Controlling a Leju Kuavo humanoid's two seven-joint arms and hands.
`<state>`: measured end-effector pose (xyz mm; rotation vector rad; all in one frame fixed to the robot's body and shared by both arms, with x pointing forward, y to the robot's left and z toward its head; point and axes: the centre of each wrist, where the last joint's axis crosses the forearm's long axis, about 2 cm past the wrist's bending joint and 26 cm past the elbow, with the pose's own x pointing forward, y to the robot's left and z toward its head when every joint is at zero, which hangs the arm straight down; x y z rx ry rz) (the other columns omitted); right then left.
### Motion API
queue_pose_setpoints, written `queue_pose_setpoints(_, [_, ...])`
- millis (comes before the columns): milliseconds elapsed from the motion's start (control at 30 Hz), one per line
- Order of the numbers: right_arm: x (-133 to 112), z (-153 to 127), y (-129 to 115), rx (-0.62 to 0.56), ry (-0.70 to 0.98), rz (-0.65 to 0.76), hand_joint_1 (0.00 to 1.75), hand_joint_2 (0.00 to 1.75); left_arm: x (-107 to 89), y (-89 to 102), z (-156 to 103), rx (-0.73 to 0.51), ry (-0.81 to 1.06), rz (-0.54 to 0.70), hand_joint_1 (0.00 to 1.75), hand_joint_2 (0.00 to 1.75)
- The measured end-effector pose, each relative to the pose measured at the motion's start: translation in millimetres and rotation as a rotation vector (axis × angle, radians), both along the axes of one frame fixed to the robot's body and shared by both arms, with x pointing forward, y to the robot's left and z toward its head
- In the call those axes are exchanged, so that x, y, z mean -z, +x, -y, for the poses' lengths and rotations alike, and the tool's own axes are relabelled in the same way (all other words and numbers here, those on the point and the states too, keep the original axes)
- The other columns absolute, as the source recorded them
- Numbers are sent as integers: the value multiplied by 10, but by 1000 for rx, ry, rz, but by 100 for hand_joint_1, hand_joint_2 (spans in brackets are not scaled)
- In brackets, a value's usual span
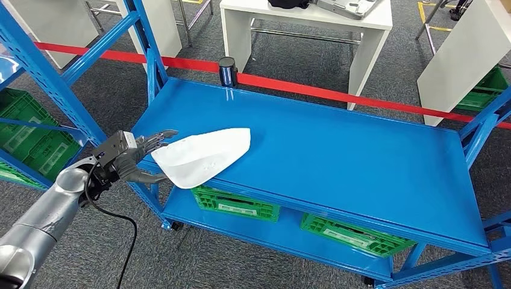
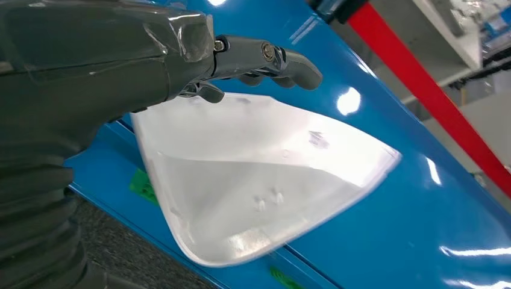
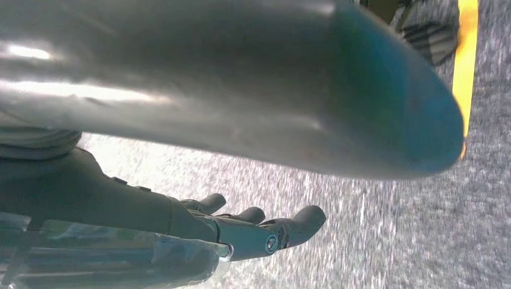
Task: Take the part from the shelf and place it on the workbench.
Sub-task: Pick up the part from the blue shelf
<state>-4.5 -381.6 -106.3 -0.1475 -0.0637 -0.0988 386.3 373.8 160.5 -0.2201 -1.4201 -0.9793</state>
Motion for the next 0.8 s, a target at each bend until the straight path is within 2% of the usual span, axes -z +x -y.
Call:
queue_pose_setpoints(200, [-22,90,160,-55,-39,-16,0,0,-111,74,-11,-37,53,-16,0,175])
queue_pose_setpoints(367, [-23,90,175,-67,-54,-23,0,0,-46,90,-100,-152,71,-14,0,175])
queue_pose_setpoints(600, [-24,89,196,-58,-55,-23,0,0,16,81,-153,-199,83,-32,0,175])
queue_pose_setpoints(700, [-24,87,206,-68,-57,-31,0,0,27,85,-192,-295,90,-28,0,175])
queue_pose_setpoints(800, [-22,69,221,-73,-64,-27,0,0,35,92,-268,-461,89,-2,0,175])
